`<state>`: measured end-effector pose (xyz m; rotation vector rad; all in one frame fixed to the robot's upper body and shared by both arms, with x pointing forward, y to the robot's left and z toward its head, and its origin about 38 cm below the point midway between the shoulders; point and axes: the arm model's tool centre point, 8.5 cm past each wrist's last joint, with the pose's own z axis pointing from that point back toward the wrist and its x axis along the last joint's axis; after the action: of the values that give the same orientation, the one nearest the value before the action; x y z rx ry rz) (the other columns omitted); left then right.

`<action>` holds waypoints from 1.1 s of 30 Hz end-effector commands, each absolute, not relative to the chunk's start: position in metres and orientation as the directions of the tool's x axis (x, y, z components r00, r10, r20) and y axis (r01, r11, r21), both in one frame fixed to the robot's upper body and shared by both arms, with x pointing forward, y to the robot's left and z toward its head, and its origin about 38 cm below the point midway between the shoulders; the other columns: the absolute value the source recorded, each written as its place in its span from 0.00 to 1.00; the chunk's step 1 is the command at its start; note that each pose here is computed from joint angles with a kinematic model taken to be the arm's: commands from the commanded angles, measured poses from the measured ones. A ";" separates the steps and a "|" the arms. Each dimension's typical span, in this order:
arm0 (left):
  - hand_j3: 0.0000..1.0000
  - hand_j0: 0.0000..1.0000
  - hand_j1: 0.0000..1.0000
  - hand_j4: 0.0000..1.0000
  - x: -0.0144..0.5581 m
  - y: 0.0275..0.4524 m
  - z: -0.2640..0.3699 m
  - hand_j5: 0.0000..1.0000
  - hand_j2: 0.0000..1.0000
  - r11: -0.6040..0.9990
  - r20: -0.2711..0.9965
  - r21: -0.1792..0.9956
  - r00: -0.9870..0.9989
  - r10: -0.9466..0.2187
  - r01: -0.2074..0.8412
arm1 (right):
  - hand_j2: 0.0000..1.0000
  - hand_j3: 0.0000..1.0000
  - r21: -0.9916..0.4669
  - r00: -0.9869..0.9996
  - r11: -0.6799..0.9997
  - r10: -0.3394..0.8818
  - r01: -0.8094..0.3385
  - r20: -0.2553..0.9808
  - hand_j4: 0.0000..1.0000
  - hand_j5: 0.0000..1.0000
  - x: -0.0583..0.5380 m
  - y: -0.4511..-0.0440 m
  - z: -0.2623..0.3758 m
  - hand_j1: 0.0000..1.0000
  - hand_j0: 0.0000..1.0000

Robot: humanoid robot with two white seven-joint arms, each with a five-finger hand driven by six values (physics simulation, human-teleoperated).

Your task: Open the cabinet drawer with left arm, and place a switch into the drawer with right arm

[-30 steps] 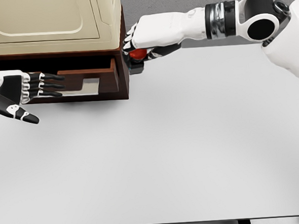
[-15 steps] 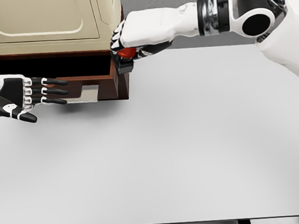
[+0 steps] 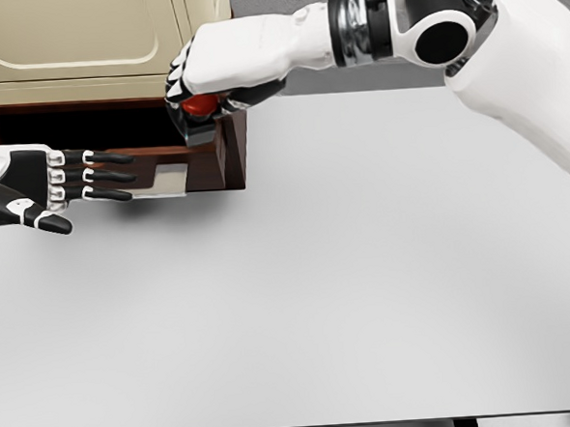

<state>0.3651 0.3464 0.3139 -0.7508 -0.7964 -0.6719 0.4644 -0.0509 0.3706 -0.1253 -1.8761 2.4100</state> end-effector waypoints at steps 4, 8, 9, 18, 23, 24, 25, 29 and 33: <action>1.00 1.00 1.00 1.00 0.367 0.353 0.297 1.00 1.00 0.588 0.801 -0.234 0.497 -0.335 0.774 | 0.50 0.50 -0.971 -0.990 -0.236 0.138 -0.047 0.014 0.50 0.50 0.474 -0.044 0.368 0.50 0.50; 1.00 1.00 1.00 1.00 0.367 0.352 0.298 1.00 1.00 0.585 0.803 -0.245 0.500 -0.325 0.773 | 0.49 0.49 -0.971 -0.988 -0.230 0.154 -0.060 0.025 0.49 0.49 0.481 -0.040 0.370 0.49 0.49; 1.00 1.00 1.00 1.00 0.367 0.351 0.299 1.00 1.00 0.584 0.803 -0.250 0.502 -0.320 0.773 | 0.49 0.49 -0.971 -0.988 -0.229 0.152 -0.062 0.027 0.49 0.49 0.482 -0.038 0.369 0.49 0.49; 1.00 1.00 1.00 1.00 0.365 0.349 0.301 1.00 1.00 0.571 0.807 -0.299 0.522 -0.277 0.765 | 0.50 0.50 -0.970 -0.986 -0.229 0.160 -0.084 0.048 0.50 0.50 0.488 -0.025 0.365 0.50 0.50; 1.00 1.00 1.00 1.00 0.359 0.360 0.308 1.00 1.00 0.586 0.804 -0.331 0.546 -0.235 0.739 | 0.50 0.50 -0.968 -0.982 -0.230 0.180 -0.103 0.062 0.50 0.50 0.494 -0.025 0.361 0.50 0.50; 1.00 1.00 1.00 1.00 0.360 0.359 0.308 1.00 1.00 0.585 0.804 -0.333 0.546 -0.234 0.740 | 0.51 0.51 -0.968 -0.982 -0.230 0.180 -0.104 0.063 0.51 0.51 0.494 -0.024 0.360 0.51 0.51; 1.00 1.00 1.00 1.00 0.360 0.359 0.308 1.00 1.00 0.583 0.804 -0.336 0.548 -0.231 0.739 | 0.51 0.51 -0.967 -0.982 -0.231 0.181 -0.103 0.062 0.51 0.51 0.494 -0.024 0.360 0.51 0.51; 1.00 1.00 1.00 1.00 0.360 0.359 0.308 1.00 1.00 0.586 0.805 -0.328 0.544 -0.238 0.741 | 0.58 0.58 -0.966 -0.978 -0.229 0.194 -0.117 0.072 0.58 0.58 0.499 -0.023 0.359 0.58 0.58; 1.00 1.00 1.00 1.00 0.360 0.359 0.308 1.00 1.00 0.585 0.805 -0.327 0.543 -0.239 0.742 | 1.00 1.00 -0.967 -0.979 -0.224 0.189 -0.117 0.075 1.00 1.00 0.498 -0.021 0.360 1.00 1.00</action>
<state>0.3598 0.3567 0.3141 -0.7658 -0.7978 -0.6270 0.4982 -0.0214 0.3588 -0.0937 -1.8133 2.3245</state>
